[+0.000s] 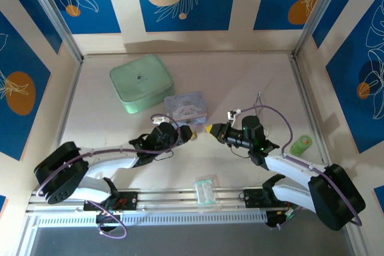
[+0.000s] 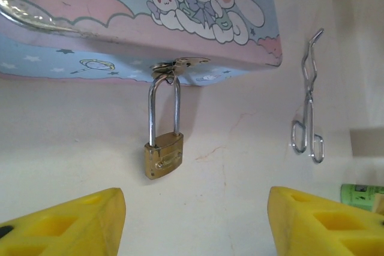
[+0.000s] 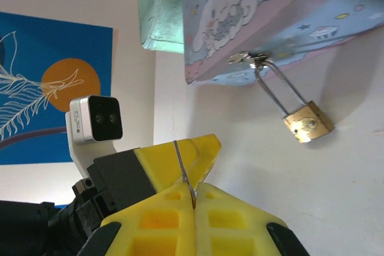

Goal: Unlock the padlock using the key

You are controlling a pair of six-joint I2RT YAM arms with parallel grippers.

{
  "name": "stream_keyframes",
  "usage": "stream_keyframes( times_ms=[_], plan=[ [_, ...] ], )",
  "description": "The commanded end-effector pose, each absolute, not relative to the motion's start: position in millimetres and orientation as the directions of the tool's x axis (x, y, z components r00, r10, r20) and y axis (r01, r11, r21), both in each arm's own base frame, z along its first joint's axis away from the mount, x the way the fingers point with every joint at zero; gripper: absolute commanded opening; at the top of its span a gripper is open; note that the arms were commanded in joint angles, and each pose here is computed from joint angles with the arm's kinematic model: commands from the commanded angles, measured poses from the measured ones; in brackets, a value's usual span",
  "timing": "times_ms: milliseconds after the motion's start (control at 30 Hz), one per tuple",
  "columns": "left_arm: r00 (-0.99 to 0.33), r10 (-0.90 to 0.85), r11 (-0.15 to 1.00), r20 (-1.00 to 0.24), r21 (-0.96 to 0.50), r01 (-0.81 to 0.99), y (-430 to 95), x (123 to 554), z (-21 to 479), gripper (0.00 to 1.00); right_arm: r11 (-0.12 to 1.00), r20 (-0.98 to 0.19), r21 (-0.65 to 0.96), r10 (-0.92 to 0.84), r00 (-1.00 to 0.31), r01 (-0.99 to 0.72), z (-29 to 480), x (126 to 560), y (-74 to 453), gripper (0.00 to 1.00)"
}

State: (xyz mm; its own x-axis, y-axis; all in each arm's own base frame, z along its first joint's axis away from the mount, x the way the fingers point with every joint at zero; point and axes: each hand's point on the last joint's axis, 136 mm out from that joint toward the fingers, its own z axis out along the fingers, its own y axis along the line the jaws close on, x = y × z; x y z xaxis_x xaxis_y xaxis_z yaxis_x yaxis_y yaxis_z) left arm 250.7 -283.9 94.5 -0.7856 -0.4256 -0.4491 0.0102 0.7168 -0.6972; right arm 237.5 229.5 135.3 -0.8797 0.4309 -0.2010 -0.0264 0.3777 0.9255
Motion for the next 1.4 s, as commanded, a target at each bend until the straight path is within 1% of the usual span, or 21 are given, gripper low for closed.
stream_keyframes(
  times_ms=[0, 200, 267, 400, 633, 833, 933, 1033, 1067, 1200, 1367],
  plan=[
    [-0.77, -0.369, 0.751, -0.52, -0.655, 0.083, -289.7, 258.0, 94.4, 0.62, 0.399, -0.176, 0.917, 0.437, -0.882, 0.015, 124.0, 232.1, 221.0, 0.0],
    [-0.815, -0.222, 0.782, -0.535, -0.597, 0.179, -316.0, 263.9, 82.6, 0.63, 0.426, -0.148, 0.904, 0.395, -0.907, 0.038, 113.0, 224.7, 219.5, 0.0],
    [-0.833, -0.197, 0.813, -0.518, -0.561, 0.156, -316.9, 267.2, 74.1, 0.63, 0.432, -0.139, 0.901, 0.384, -0.913, 0.045, 110.2, 222.1, 218.0, 0.0],
    [-0.837, -0.203, 0.818, -0.508, -0.557, 0.14, -323.3, 273.8, 64.8, 0.62, 0.446, -0.128, 0.893, 0.372, -0.919, 0.056, 106.0, 219.9, 214.5, 0.0],
    [-0.827, -0.232, 0.885, -0.511, -0.464, 0.038, -302.2, 280.2, 49.8, 0.59, 0.442, -0.116, 0.894, 0.375, -0.92, 0.068, 106.4, 219.9, 210.3, 0.0],
    [-0.82, -0.235, 0.887, -0.522, -0.46, 0.038, -304.2, 285.7, 38.4, 0.59, 0.442, -0.109, 0.893, 0.38, -0.919, 0.077, 103.0, 218.9, 208.9, 0.0],
    [-0.822, -0.243, 0.86, -0.515, -0.507, 0.063, -316.7, 287.9, 35.0, 0.59, 0.441, -0.105, 0.894, 0.378, -0.92, 0.08, 102.4, 217.7, 208.8, 0.0],
    [-0.835, -0.246, 0.855, -0.492, -0.516, 0.051, -322.0, 287.0, 29.7, 0.56, 0.447, -0.105, 0.891, 0.38, -0.919, 0.083, 100.3, 216.8, 207.7, 0.0],
    [-0.837, -0.248, 0.861, -0.488, -0.507, 0.04, -320.4, 286.7, 27.6, 0.52, 0.448, -0.103, 0.89, 0.382, -0.918, 0.087, 99.1, 216.7, 207.2, 0.0],
    [-0.84, -0.249, 0.876, -0.483, -0.482, 0.017, -314.3, 285.6, 21.7, 0.44, 0.446, -0.102, 0.891, 0.384, -0.918, 0.087, 98.1, 217.3, 207.7, 0.0],
    [-0.848, -0.249, 0.875, -0.468, -0.485, 0.011, -316.0, 284.4, 12.6, 0.45, 0.449, -0.1, 0.889, 0.386, -0.917, 0.092, 94.6, 218.9, 209.1, 0.0]
  ],
)
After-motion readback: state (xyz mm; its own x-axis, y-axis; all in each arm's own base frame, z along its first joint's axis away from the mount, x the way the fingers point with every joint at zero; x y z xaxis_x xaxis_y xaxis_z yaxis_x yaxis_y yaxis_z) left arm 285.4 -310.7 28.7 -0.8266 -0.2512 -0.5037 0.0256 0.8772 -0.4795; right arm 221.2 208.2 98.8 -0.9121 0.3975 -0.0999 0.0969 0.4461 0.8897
